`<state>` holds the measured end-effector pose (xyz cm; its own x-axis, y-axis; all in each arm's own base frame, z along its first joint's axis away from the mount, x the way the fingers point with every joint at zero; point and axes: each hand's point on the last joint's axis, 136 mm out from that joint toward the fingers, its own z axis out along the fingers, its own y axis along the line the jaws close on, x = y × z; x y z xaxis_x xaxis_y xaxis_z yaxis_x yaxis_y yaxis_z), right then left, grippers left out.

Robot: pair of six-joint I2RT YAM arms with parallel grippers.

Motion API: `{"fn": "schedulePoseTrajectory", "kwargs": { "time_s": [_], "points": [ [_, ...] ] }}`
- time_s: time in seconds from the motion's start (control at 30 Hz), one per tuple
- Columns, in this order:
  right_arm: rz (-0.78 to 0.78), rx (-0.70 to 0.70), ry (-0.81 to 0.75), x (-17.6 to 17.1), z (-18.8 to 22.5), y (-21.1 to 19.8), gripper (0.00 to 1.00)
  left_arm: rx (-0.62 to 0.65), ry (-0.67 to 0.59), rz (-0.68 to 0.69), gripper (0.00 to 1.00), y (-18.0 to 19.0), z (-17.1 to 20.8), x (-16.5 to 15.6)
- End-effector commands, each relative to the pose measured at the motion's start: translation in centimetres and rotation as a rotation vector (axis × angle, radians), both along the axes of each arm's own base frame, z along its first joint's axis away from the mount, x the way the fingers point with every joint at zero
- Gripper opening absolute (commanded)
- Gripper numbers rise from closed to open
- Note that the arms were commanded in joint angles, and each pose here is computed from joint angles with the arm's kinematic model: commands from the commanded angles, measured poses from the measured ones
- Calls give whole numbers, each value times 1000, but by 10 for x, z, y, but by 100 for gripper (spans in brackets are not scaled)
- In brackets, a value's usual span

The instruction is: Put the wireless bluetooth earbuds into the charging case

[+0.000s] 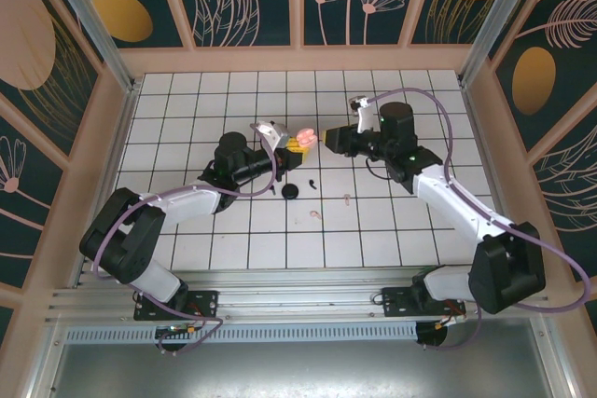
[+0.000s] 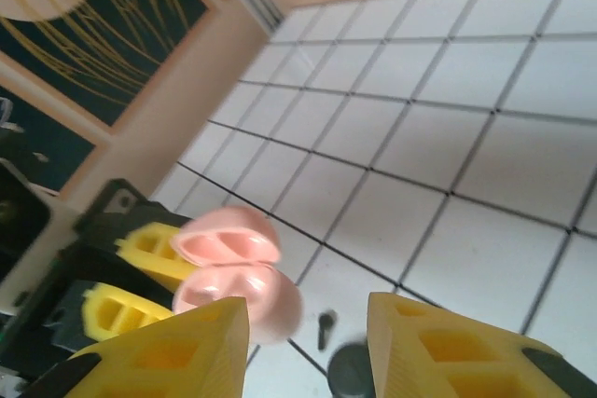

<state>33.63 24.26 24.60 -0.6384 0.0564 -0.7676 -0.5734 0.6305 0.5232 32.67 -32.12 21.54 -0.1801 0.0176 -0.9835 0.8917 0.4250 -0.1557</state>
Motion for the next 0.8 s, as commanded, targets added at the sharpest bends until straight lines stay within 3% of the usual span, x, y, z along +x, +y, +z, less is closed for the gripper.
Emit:
{"fn": "schedulePoseTrajectory", "kwargs": {
  "time_s": [0.0, 0.17, 0.47, 0.77],
  "points": [
    [-69, -169, 185, -2, -43, -22, 38, -5, -26, 7, 14, 0, 11, 2],
    [-121, -416, 414, -13, -104, -55, 37, 19, -8, 18, 14, 3, 3, -1],
    [-182, -568, 726, -33, -177, -73, 35, 59, 0, 29, 14, 9, -4, -6],
    [-190, -626, 824, -38, -208, -69, 34, 66, -1, 34, 14, 11, -5, -7]
  ]
}}
